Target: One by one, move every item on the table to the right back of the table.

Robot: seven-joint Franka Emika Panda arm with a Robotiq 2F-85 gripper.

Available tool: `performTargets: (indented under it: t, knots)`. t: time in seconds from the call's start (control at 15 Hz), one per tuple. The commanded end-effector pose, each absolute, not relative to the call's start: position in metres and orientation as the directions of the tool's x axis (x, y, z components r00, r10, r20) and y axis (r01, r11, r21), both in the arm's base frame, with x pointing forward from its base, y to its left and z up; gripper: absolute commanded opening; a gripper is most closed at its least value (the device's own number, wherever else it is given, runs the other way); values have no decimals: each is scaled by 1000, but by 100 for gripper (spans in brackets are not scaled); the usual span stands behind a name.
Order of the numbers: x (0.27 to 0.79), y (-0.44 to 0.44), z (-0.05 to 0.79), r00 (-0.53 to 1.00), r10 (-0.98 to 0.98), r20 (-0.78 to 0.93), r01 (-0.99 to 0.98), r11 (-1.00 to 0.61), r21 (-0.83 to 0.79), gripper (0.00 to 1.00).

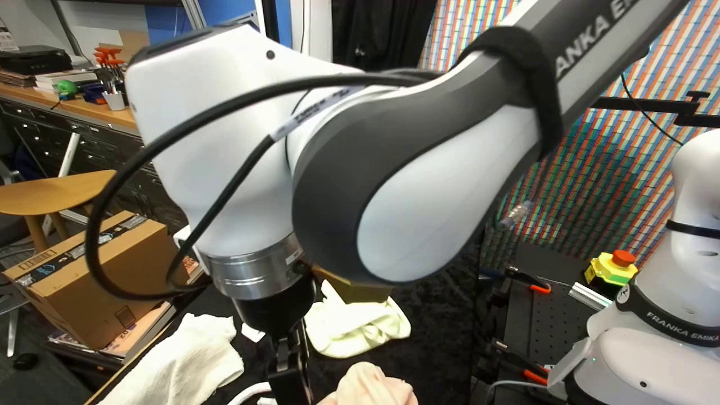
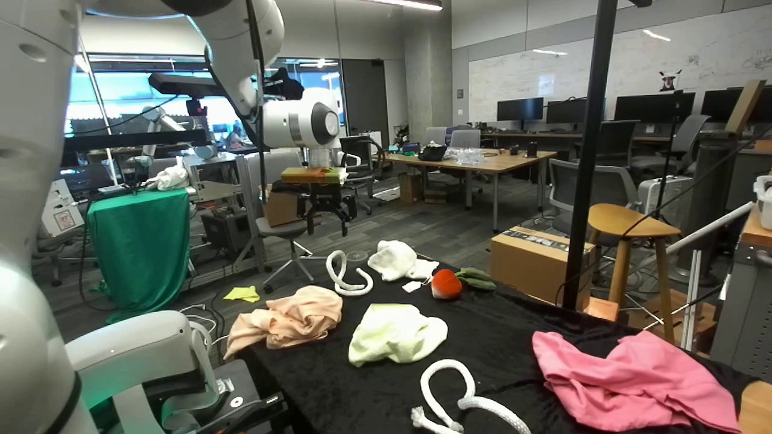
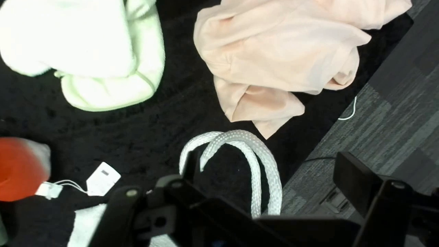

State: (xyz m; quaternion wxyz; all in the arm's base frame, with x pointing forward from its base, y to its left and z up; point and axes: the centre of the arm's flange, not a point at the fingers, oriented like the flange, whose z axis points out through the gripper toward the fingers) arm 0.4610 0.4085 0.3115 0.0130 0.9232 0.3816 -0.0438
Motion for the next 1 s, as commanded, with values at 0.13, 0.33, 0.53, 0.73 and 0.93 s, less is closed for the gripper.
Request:
performTargets:
  t: [0.13,0.33,0.53,0.73,0.93]
  knots:
    - [493,435,273,637,769,-44,763,-638,-106,100]
    - [502,441,253,666,746,0,741,-661,-118,100]
    - [508,445,235,687,726,21,723,-680,-122,100]
    - [510,449,221,689,724,24,721,-682,-119,100]
    - [509,454,210,689,725,17,721,-682,-125,100]
